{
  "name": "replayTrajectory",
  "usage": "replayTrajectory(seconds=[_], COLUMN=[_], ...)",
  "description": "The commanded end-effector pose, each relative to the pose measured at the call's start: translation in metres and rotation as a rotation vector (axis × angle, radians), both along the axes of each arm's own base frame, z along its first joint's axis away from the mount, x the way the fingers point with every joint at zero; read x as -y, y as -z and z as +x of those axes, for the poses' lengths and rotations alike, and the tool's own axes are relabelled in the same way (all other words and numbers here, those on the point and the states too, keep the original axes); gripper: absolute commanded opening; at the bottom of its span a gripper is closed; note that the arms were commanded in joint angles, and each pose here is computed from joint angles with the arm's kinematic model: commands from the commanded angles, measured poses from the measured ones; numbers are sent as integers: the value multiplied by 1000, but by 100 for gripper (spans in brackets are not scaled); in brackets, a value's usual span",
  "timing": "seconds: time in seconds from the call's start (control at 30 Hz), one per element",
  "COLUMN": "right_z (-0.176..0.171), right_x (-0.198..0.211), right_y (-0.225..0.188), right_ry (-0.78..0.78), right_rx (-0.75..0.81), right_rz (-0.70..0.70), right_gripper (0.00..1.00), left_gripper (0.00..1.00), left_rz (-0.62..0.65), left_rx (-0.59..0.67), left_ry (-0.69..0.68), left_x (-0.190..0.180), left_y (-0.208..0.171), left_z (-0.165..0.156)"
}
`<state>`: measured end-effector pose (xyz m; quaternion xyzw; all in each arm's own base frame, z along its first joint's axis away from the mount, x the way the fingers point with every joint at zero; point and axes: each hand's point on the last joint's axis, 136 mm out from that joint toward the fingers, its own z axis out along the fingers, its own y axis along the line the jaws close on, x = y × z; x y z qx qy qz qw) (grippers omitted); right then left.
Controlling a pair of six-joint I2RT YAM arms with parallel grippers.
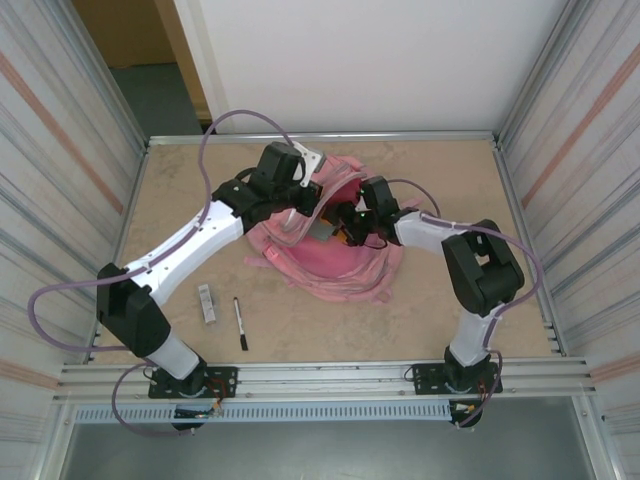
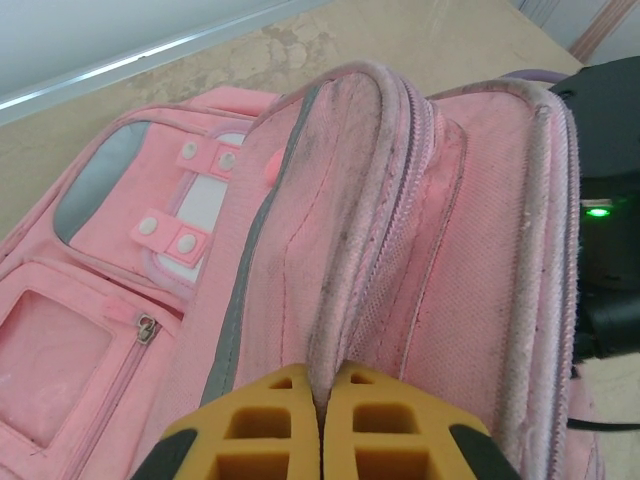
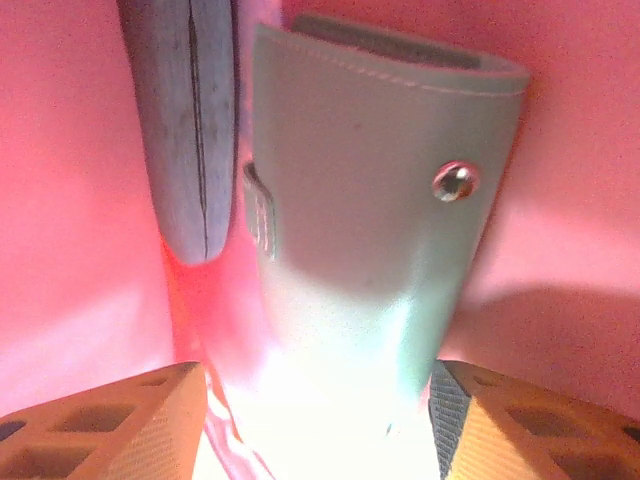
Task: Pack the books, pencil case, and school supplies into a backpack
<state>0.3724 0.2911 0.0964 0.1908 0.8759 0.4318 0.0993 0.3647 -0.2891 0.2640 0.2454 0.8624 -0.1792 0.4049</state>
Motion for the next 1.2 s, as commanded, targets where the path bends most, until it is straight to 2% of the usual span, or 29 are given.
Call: replayTrajectory(seconds=[0.0,0.13,0.23,0.27,0.33,0.4,0.57,0.67,0.8,1.0,1.17], right_z=[-19,-47,-67,-72,-83,-92,-103,-105,-103,-101,-97], right_x=[16,45,81,92,120,147,198,196,154,106,97], right_y=[-18,-27,-30,-33,-40,-49,-74,-82,-72,-39,-15], right_ry=[-43,-72,-38,-24,18,55,109,45,-116,-223,-235], right_rx=[21,26,15,19,23,32,113,140,177,156,140], right_rz=[-34,-107,-165,-175,-207,-261,-454,-502,-499,-454,-450], right_gripper=[60,64,66,66,67,67,70,69,69,71,71], left_gripper=[0,0,1,5,23,37,51,58,59,58,57], left_rz=[-94,-142,-158,-162,-170,-175,-137,-153,-231,-204,-188], left_rx=[34,-47,-142,-165,-221,-260,-271,-344,-489,-533,-583], left_ry=[-27,24,50,63,79,59,-63,-218,-381,-415,-464], left_x=[-5,9,20,23,27,24,-14,-58,-105,-117,-117], left_y=[-24,-6,16,21,33,41,57,78,110,142,171], left_z=[0,-7,-12,-14,-20,-25,-37,-33,-22,-5,3])
